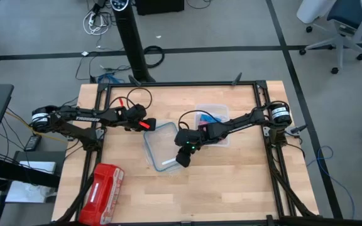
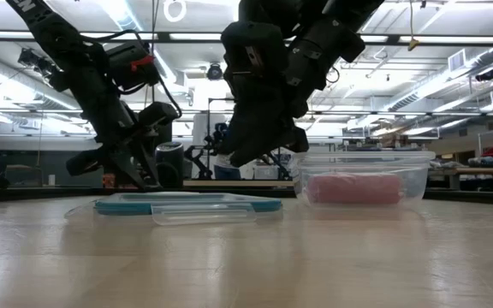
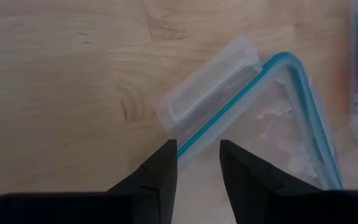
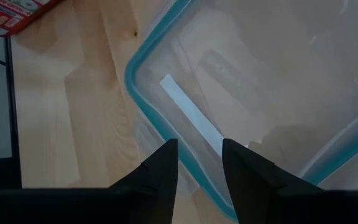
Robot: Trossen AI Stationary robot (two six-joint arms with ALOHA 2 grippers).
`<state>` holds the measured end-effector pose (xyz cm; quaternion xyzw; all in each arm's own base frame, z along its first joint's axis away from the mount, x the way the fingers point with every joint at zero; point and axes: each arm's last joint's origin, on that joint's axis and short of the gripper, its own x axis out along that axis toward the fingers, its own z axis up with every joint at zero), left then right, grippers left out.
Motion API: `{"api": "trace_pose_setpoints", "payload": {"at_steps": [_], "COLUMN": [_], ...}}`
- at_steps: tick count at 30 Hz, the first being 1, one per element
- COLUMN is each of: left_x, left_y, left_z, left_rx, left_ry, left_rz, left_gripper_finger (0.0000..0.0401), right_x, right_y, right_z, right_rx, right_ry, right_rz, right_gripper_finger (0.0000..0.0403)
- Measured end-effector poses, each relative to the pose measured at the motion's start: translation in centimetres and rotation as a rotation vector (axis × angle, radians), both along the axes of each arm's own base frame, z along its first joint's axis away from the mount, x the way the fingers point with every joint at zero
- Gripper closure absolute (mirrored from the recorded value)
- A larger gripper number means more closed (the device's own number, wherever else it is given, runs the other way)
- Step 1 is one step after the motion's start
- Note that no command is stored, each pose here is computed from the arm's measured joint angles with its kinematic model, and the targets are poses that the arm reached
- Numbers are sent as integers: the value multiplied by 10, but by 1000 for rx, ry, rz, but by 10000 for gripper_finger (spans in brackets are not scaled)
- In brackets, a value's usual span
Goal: Roll bandage
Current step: Close the lid of the tupperware
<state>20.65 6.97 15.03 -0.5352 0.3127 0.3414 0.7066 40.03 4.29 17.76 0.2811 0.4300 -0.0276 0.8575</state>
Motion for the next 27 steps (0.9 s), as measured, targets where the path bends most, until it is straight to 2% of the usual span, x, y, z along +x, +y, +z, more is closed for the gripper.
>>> {"api": "trace_pose_setpoints", "payload": {"at_steps": [9,19,27], "left_x": [2,6,7], "left_y": [2,4,0], "left_z": [2,5,5], "left_rx": [37,70,87], "left_ry": [-22,-70,-66], "left_rz": [17,30,-42], "left_gripper_finger": [275,275,275], "right_x": [0,-1,-13], "right_y": [2,2,19], "right_z": [0,2,-2], "right_rx": [32,66,109], "right_ry": [2,13,154], "right_rz": [44,-5,-81], "right_gripper_finger": [276,277,277]}}
